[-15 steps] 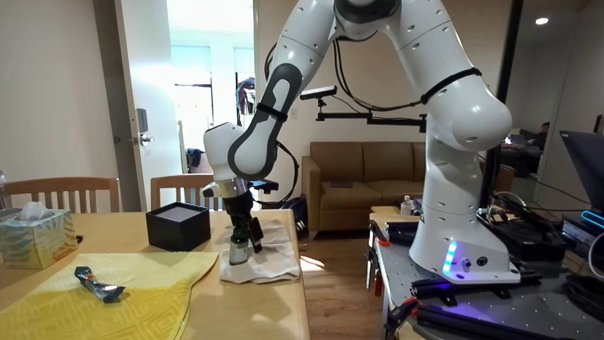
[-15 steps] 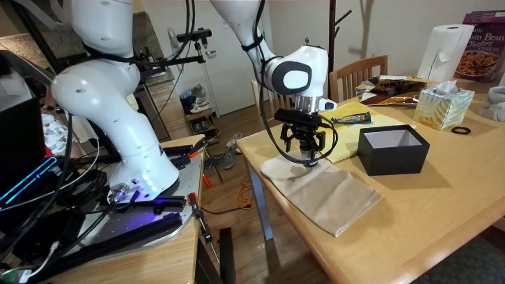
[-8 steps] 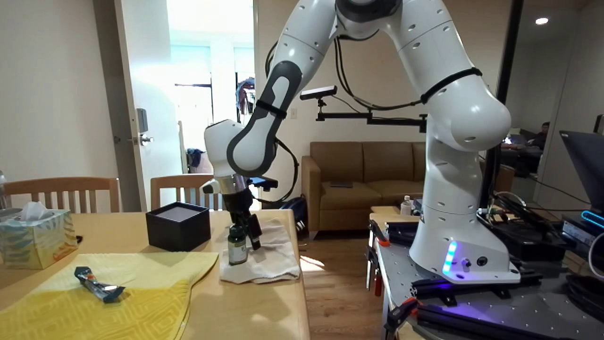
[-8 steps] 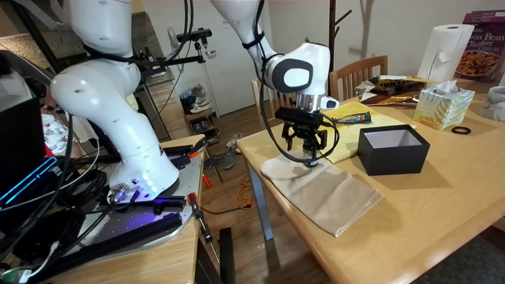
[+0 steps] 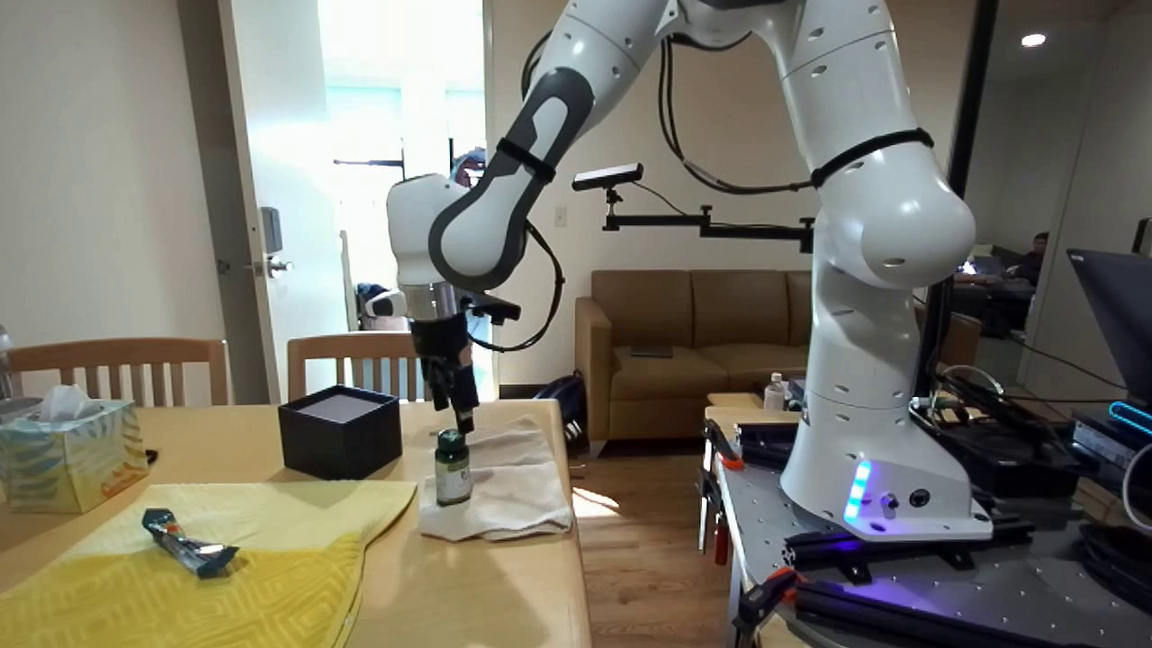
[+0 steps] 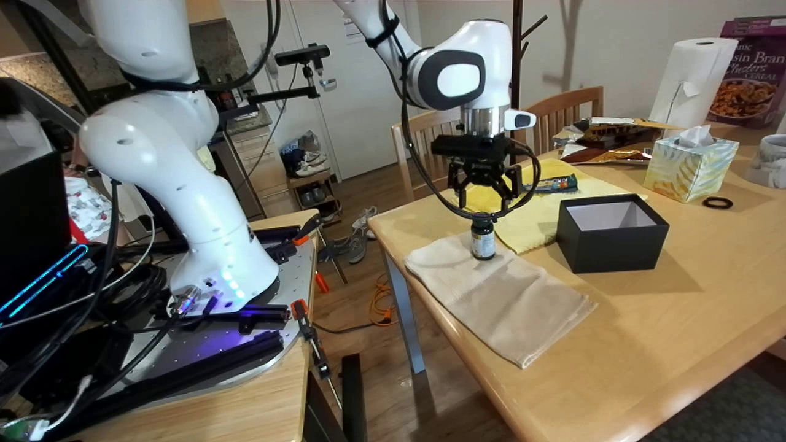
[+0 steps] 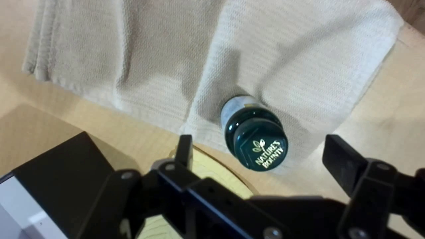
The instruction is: Pick up the medicine bottle from the black box and put it on the table.
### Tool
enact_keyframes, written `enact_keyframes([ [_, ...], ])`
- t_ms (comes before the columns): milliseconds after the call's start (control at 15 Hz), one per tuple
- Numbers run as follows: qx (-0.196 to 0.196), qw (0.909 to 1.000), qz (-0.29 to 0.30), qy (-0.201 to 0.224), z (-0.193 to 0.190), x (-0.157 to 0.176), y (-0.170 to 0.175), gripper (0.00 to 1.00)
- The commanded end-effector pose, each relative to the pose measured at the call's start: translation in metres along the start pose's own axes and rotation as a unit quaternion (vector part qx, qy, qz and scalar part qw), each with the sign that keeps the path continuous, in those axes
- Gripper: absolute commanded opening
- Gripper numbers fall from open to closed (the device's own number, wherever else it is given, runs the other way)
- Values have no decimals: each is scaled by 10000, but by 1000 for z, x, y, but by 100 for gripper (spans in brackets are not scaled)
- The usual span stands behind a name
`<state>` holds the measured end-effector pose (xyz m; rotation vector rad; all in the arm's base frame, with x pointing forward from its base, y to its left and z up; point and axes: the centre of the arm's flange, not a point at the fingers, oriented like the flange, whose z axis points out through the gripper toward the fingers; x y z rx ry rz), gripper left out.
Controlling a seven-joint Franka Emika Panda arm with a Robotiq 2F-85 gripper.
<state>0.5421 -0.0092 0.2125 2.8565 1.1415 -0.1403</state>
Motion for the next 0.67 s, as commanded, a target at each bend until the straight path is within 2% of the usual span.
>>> enact_keyframes([
  [0,28,9999,111,-72,-22,-17,-19,100],
  [333,-59,9999,129,95,-20,-48,-39,100],
  [400,-10,10000,37,-65,-15,-26,-24,100],
  [600,-26,10000,58,-43,-14,-38,-32,100],
])
